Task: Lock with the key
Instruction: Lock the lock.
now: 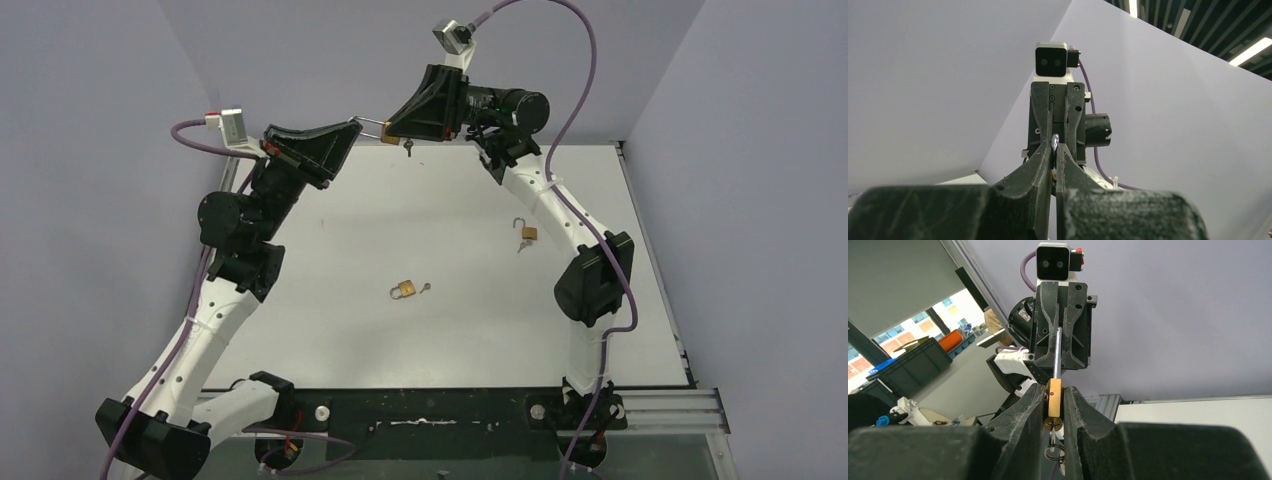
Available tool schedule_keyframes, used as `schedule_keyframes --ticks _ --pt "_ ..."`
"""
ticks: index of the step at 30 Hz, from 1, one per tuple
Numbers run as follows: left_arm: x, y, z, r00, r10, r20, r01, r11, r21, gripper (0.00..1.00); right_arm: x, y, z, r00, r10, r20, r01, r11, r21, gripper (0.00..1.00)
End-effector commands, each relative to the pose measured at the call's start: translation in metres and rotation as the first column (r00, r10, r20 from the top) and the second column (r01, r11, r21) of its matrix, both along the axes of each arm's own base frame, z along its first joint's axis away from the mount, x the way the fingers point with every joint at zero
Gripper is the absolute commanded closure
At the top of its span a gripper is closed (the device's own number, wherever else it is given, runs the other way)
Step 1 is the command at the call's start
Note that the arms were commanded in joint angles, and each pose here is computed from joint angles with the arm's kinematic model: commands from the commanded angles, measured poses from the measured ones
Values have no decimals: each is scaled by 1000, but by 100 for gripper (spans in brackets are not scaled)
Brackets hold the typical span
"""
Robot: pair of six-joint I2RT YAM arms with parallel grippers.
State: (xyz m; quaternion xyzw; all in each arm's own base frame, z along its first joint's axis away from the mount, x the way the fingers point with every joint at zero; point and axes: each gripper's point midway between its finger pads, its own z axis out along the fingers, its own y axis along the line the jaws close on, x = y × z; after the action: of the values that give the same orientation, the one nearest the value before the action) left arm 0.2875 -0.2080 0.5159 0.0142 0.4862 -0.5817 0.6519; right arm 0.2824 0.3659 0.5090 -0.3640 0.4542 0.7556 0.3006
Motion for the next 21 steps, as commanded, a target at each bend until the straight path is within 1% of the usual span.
schedule_keyframes --ticks 1,5,13,17,21 --pt "7 -43 -76 977 -107 -182 132 983 130 100 -46 10 46 995 50 90 -61 990 126 100" --pt "12 -47 -86 975 -106 -195 133 982 134 100 -55 18 49 992 81 96 -94 987 132 100" --pt "19 -56 -92 973 -110 -201 138 981 135 100 -68 34 44 987 133 91 -144 982 125 100" --pt "20 -53 -95 974 -96 -203 127 982 143 100 -66 32 45 987 125 98 -137 984 116 100" --pt "26 -37 -88 981 -63 -185 93 983 159 100 -53 23 44 993 69 99 -80 990 115 100"
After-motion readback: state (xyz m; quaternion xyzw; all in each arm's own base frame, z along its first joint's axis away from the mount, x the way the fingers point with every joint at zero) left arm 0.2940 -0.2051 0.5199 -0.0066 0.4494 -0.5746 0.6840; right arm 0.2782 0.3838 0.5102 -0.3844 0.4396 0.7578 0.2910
